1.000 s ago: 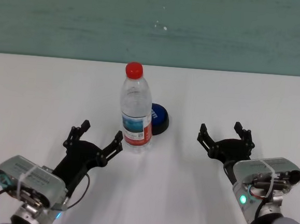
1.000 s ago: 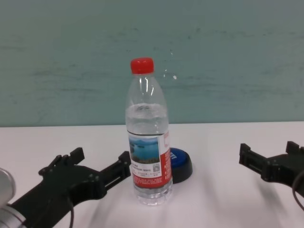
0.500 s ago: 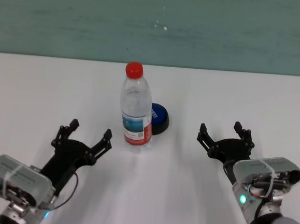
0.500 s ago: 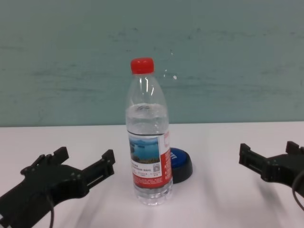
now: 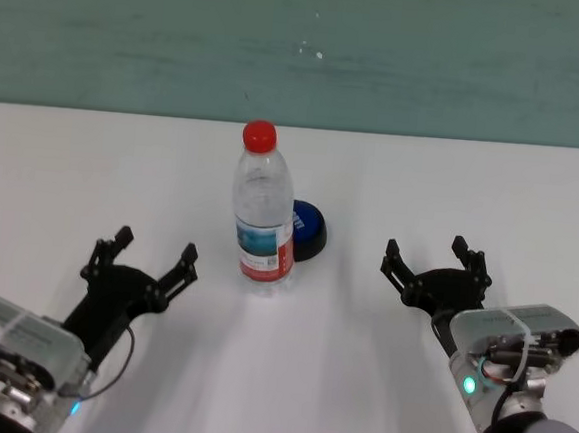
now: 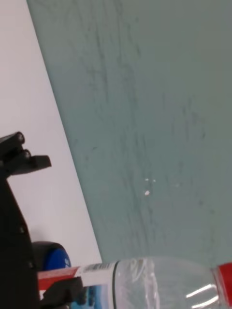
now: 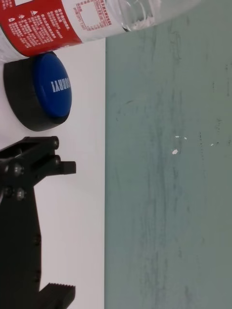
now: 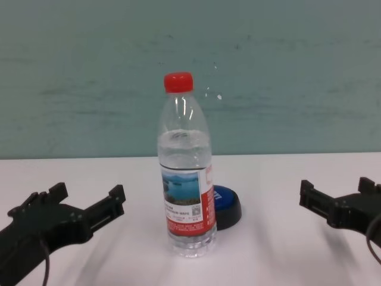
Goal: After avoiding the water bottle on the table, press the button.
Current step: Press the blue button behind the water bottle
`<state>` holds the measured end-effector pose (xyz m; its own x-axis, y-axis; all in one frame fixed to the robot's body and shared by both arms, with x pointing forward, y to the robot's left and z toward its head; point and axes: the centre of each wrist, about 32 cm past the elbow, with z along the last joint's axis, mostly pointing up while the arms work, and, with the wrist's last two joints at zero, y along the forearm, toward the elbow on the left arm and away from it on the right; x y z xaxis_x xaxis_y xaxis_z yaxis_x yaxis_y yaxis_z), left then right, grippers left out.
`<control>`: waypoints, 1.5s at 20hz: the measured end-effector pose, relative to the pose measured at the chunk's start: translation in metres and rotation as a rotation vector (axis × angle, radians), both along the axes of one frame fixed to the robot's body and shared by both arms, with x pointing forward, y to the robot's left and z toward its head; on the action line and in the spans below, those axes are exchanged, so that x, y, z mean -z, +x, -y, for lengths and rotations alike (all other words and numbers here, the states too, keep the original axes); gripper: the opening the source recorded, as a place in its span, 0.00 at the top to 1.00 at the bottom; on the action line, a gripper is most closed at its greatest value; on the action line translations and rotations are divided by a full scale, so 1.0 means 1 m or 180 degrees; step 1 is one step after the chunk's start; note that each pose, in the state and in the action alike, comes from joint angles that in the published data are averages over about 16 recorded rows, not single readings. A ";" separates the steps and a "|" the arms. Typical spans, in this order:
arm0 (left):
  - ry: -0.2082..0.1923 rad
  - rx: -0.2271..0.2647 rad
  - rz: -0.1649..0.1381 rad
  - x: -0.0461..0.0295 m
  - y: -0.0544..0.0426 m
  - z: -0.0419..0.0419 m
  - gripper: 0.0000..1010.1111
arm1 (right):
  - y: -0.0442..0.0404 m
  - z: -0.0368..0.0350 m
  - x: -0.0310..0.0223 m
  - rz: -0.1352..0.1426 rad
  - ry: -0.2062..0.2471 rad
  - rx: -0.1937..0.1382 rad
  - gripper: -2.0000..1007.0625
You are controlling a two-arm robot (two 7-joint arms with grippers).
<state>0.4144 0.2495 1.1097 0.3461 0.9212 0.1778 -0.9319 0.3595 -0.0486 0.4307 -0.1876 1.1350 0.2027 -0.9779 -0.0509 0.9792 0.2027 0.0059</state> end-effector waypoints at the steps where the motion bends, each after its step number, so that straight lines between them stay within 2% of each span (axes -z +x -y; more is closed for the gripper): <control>1: 0.0004 -0.0008 0.0003 -0.0001 0.0011 -0.0008 0.00 | 0.0000 0.0000 0.0000 0.0000 0.0000 0.0000 0.00; 6: 0.0022 -0.0048 0.0016 -0.0010 0.0091 -0.0038 0.00 | 0.0000 0.0000 0.0000 0.0000 0.0000 0.0000 0.00; 13: 0.0043 -0.0097 0.0030 -0.0036 0.0249 -0.0054 0.00 | 0.0000 0.0000 0.0000 0.0000 0.0000 0.0000 0.00; 20: 0.0055 -0.0139 0.0017 -0.0055 0.0401 -0.0045 0.00 | 0.0000 0.0000 0.0000 0.0000 0.0000 0.0000 0.00; 30: 0.0067 -0.0152 0.0018 -0.0044 0.0546 -0.0020 0.00 | 0.0000 0.0000 0.0000 0.0000 0.0000 0.0000 0.00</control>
